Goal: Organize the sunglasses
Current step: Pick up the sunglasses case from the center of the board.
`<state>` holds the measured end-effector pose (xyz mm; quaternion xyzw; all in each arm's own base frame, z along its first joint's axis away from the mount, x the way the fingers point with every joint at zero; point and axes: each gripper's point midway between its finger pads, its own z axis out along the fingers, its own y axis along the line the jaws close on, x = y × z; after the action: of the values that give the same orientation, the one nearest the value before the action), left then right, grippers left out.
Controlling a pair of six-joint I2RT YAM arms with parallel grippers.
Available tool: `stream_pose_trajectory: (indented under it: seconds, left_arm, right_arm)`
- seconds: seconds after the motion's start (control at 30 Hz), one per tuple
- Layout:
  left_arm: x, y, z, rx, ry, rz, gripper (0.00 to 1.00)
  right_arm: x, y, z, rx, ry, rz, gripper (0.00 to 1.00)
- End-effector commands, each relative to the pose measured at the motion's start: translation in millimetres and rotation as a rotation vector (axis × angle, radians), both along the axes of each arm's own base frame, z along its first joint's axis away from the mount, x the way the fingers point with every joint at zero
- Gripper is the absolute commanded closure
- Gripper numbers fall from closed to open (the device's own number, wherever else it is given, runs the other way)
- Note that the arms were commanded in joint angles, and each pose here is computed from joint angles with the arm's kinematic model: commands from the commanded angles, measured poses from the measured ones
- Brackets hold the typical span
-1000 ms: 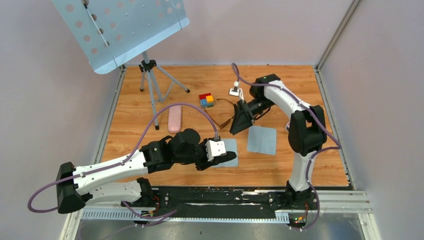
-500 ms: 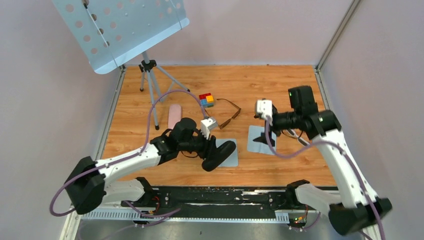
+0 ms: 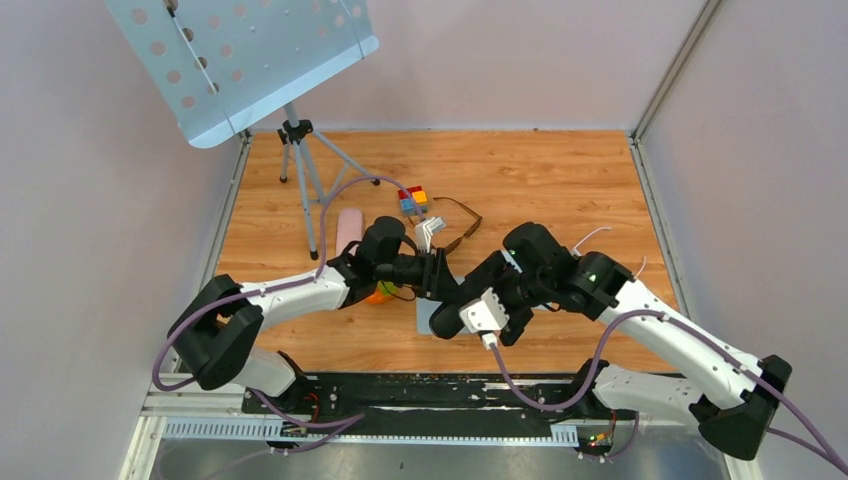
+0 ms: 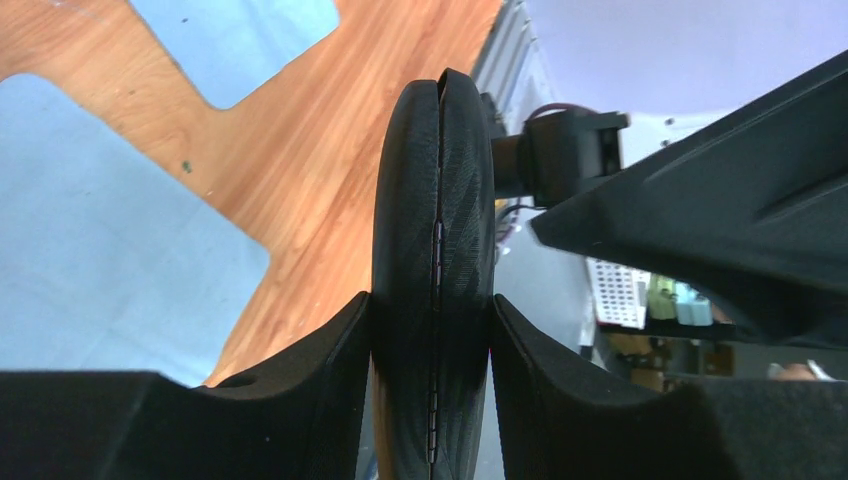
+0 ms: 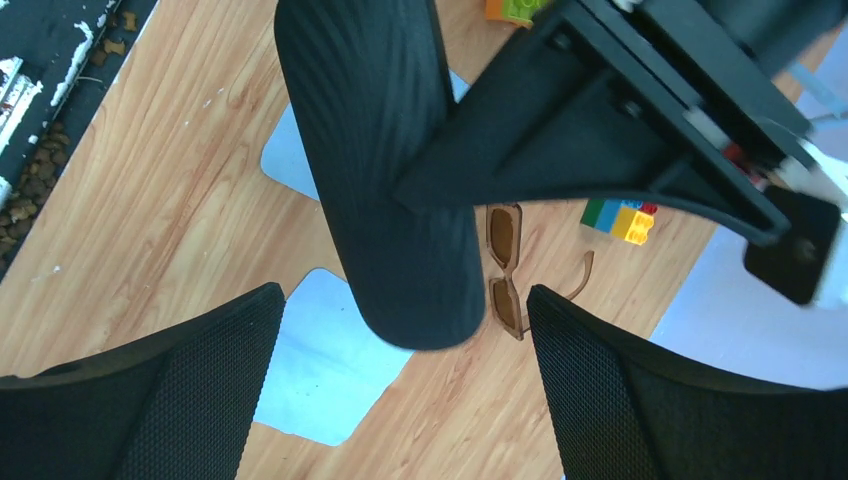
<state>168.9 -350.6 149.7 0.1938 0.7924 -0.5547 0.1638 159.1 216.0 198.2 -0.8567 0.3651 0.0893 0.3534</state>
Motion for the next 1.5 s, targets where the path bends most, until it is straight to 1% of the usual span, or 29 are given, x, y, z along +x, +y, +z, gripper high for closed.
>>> stream_pose_trajectory:
  seconds: [0.0,0.13,0.3,0.43,0.73,0.77,0.8,0.83,0.87,0.9,0.97,1.0,1.03,1.07,1.13,1.2,1.23,1.33,1.37,1.43,1.47]
  left_arm:
    - [0.1,-8.7,37.3,-0.146,0.035,-0.028,0.67]
    - [-2.2,-7.4,46.0,-0.185,0.058,-0.036,0.67]
    - [-0.3,-3.1,40.1,-0.17,0.071,-0.038,0.67]
    - [0.0,-3.2,36.5,-0.173,0.086,-0.041,0.67]
    - [-1.3,-4.3,35.2,-0.188,0.11,-0.052,0.67]
    - [-1.6,-4.6,34.9,-0.188,0.112,-0.054,0.67]
    - [-1.6,-4.8,34.7,-0.187,0.114,-0.054,0.65]
    - [-0.3,-4.6,35.1,-0.188,0.112,-0.05,0.6]
    - [1.8,-4.5,35.6,-0.187,0.11,-0.042,0.51]
    - [5.4,-3.1,37.9,-0.191,0.095,-0.026,0.45]
    - [16.1,2.6,44.8,-0.199,0.034,0.024,0.34]
    - [24.1,7.3,49.0,-0.197,-0.011,0.064,0.26]
    - [31.2,13.5,54.1,-0.19,-0.068,0.103,0.21]
    - [39.3,20.1,59.1,-0.175,-0.137,0.147,0.19]
    - [50.4,33.6,69.6,-0.129,-0.274,0.22,0.17]
    - [59.2,46.0,80.4,-0.1,-0.362,0.298,0.16]
    - [63.6,52.9,84.6,-0.09,-0.391,0.345,0.16]
    - [71.5,73.4,94.3,-0.07,-0.445,0.475,0.17]
    - [72.5,81.4,98.0,-0.067,-0.462,0.521,0.17]
    - [73.5,100.8,108.8,-0.064,-0.524,0.631,0.18]
    - [72.4,108.0,110.8,-0.062,-0.542,0.67,0.18]
  right_arm:
    - [7.8,7.0,-5.6,-0.072,-0.072,0.034,0.05]
    - [2.6,11.4,-12.2,-0.095,-0.071,0.059,0.07]
    - [1.1,13.7,-11.4,-0.093,-0.065,0.054,0.12]
    - [2.2,11.8,-20.6,-0.125,-0.071,0.062,0.17]
    - [3.7,17.0,-24.5,-0.111,-0.069,0.048,0.39]
    - [4.0,17.1,-24.6,-0.111,-0.07,0.047,0.43]
    - [4.1,16.7,-25.2,-0.113,-0.07,0.046,0.48]
    - [4.0,16.2,-25.9,-0.114,-0.067,0.042,0.53]
    - [3.7,15.5,-26.8,-0.116,-0.062,0.036,0.58]
    - [3.6,14.6,-28.4,-0.119,-0.057,0.028,0.62]
    - [3.9,11.0,-32.7,-0.129,-0.038,-0.005,0.68]
    - [3.9,8.3,-35.5,-0.135,-0.021,-0.032,0.72]
    - [3.7,5.1,-38.7,-0.143,0.002,-0.058,0.75]
    - [3.1,1.9,-41.7,-0.148,0.033,-0.085,0.78]
    - [1.4,-3.0,-46.6,-0.146,0.131,-0.158,0.86]
    - [1.1,-1.5,-42.9,-0.093,0.282,-0.261,0.98]
    - [2.3,-0.8,-41.1,-0.061,0.371,-0.318,1.0]
    - [3.9,9.1,-30.6,0.054,0.677,-0.463,1.0]
    - [8.7,10.0,-27.2,0.081,0.754,-0.518,1.0]
    - [13.5,16.4,-15.4,0.162,0.956,-0.591,1.0]
    - [18.1,19.5,-10.9,0.199,1.025,-0.628,1.0]
